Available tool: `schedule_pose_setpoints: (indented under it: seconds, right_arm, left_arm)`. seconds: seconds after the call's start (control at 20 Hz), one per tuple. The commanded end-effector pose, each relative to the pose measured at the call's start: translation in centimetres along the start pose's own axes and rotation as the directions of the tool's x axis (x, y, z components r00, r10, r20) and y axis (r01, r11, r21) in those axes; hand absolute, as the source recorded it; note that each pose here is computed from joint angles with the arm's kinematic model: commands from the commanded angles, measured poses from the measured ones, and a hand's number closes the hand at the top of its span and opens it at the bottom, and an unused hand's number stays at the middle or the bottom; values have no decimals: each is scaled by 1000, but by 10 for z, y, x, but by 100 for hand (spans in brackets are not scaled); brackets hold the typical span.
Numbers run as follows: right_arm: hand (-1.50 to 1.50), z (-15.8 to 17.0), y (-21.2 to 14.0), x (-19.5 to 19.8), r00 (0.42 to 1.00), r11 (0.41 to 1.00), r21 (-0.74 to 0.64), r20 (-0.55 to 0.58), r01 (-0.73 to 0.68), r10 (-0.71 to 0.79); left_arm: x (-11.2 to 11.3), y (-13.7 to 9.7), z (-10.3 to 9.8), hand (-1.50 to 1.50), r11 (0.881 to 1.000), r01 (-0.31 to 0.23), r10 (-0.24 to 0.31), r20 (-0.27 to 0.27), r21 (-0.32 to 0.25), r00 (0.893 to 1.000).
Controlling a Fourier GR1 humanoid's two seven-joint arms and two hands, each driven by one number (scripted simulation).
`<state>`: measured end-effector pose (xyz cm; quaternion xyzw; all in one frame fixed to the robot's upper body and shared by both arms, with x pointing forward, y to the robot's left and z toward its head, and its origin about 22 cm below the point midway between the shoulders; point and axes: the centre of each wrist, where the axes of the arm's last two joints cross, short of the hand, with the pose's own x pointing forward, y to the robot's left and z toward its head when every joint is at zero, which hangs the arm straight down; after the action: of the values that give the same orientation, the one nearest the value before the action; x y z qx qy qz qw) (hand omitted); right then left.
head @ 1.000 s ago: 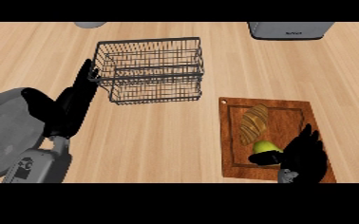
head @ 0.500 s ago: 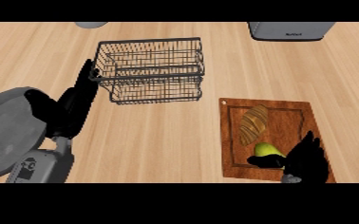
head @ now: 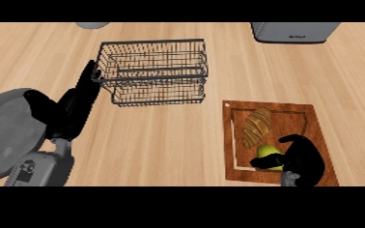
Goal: Pick the pear from the cutting board and place it in the tiered basket
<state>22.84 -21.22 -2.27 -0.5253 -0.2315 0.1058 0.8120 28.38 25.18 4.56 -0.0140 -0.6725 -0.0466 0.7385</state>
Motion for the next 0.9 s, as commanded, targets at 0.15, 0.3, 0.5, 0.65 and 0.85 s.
schedule_pose_setpoints:
  seconds: [0.15,0.3,0.5,0.65,0.85]
  right_arm:
    - [150,-7,18,-10,999,997,-66,-42,-33,31]
    - [150,22,29,6,994,998,-58,99,-38,44]
    - [150,86,44,10,838,972,11,509,-234,196]
    - [150,123,38,9,750,973,30,643,-230,158]
    - [150,167,7,6,744,989,72,666,-130,49]
  left_arm:
    - [-4,-29,4,0,996,-25,18,-83,-81,996]
    - [-15,-23,0,0,996,-11,4,-86,-84,996]
    - [-20,-34,3,0,997,-24,18,-80,-76,997]
    - [-13,-28,-3,0,996,-30,24,-75,-81,997]
    - [-15,-26,6,0,997,-27,21,-80,-71,997]
